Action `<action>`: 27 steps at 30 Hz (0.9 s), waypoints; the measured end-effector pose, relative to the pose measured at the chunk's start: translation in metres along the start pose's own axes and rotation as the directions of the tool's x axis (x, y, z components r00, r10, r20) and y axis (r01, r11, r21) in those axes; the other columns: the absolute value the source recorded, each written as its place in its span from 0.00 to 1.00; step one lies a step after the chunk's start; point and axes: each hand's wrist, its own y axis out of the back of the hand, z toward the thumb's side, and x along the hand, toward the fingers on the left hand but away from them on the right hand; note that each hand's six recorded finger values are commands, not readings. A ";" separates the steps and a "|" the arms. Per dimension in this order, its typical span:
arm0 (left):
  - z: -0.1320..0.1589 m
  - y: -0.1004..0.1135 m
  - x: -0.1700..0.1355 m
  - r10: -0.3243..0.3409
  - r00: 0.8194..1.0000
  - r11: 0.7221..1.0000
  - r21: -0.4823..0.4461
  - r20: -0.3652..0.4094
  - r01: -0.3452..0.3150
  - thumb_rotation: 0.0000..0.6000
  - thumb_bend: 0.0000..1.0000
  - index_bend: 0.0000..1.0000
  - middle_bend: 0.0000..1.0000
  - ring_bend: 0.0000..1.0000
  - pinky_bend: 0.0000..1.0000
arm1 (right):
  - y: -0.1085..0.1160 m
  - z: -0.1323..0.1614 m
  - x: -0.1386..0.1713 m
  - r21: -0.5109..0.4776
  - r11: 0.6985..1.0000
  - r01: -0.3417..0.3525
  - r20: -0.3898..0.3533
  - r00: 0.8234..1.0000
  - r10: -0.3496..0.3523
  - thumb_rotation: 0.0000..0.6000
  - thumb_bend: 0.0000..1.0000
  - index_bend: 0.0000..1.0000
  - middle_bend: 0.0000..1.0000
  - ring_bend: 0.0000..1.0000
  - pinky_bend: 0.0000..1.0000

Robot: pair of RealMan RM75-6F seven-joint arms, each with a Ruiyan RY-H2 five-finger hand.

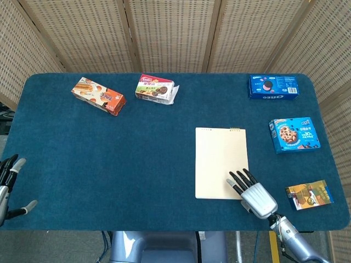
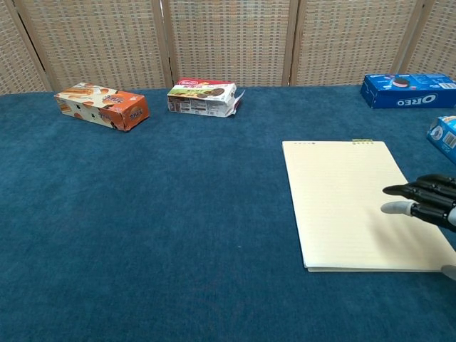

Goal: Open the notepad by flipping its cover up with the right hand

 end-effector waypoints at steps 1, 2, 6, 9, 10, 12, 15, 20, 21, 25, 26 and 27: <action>0.000 0.000 0.000 0.000 1.000 1.000 -0.001 -0.001 0.000 1.00 0.00 0.00 0.00 0.00 0.00 | -0.001 0.001 -0.001 0.000 1.000 -0.003 -0.001 1.000 0.003 1.00 0.41 0.09 0.02 0.00 0.00; 0.000 0.000 0.000 0.000 1.000 1.000 -0.001 -0.001 0.000 1.00 0.00 0.00 0.00 0.00 0.00 | -0.002 0.002 -0.002 0.000 1.000 -0.006 -0.001 1.000 0.006 1.00 0.41 0.09 0.02 0.00 0.00; 0.000 -0.001 0.000 -0.004 1.000 1.000 -0.002 -0.002 0.004 1.00 0.00 0.00 0.00 0.00 0.00 | -0.006 0.007 -0.006 -0.001 1.000 -0.016 -0.005 1.000 0.016 1.00 0.41 0.10 0.02 0.00 0.00; -0.001 0.000 0.001 -0.003 1.000 1.000 -0.004 -0.004 0.003 1.00 0.00 0.00 0.00 0.00 0.00 | -0.007 0.009 -0.008 0.000 1.000 -0.019 -0.007 1.000 0.019 1.00 0.41 0.10 0.02 0.00 0.00; -0.001 0.000 0.001 -0.002 1.000 1.000 -0.005 -0.004 0.002 1.00 0.00 0.00 0.00 0.00 0.00 | -0.007 0.010 -0.008 0.001 1.000 -0.020 -0.007 1.000 0.020 1.00 0.41 0.10 0.02 0.00 0.00; -0.001 0.000 0.001 -0.002 1.000 1.000 -0.006 -0.005 0.002 1.00 0.00 0.00 0.00 0.00 0.00 | -0.008 0.010 -0.009 0.003 1.000 -0.023 -0.006 1.000 0.023 1.00 0.41 0.10 0.02 0.00 0.00; -0.001 0.000 0.001 -0.004 1.000 1.000 -0.005 -0.004 0.004 1.00 0.00 0.00 0.00 0.00 0.00 | -0.010 0.010 -0.011 0.004 1.000 -0.029 -0.002 1.000 0.029 1.00 0.41 0.10 0.02 0.00 0.00; -0.001 0.000 0.001 -0.004 1.000 1.000 -0.005 -0.005 0.004 1.00 0.00 0.00 0.00 0.00 0.00 | -0.013 0.007 -0.013 0.019 0.999 -0.035 0.008 0.999 0.035 1.00 0.41 0.11 0.02 0.00 0.00; -0.001 0.000 0.001 -0.004 1.000 1.000 -0.005 -0.005 0.004 1.00 0.00 0.00 0.00 0.00 0.00 | -0.013 0.006 -0.014 0.025 0.999 -0.035 0.010 0.999 0.035 1.00 0.41 0.11 0.02 0.00 0.00; -0.002 0.000 0.001 -0.005 1.000 1.000 -0.006 -0.008 0.005 1.00 0.00 0.00 0.00 0.00 0.00 | -0.016 0.003 -0.016 0.035 0.999 -0.037 0.021 0.999 0.036 1.00 0.41 0.12 0.04 0.00 0.00; -0.002 0.000 0.001 -0.005 1.000 1.000 -0.006 -0.008 0.005 1.00 0.00 0.00 0.00 0.00 0.00 | -0.016 0.003 -0.017 0.036 0.999 -0.037 0.023 0.999 0.037 1.00 0.41 0.13 0.05 0.00 0.00; -0.002 0.000 0.001 -0.006 1.000 1.000 -0.006 -0.008 0.006 1.00 0.00 0.00 0.00 0.00 0.00 | -0.017 0.002 -0.017 0.038 0.999 -0.038 0.026 0.999 0.037 1.00 0.42 0.13 0.06 0.00 0.00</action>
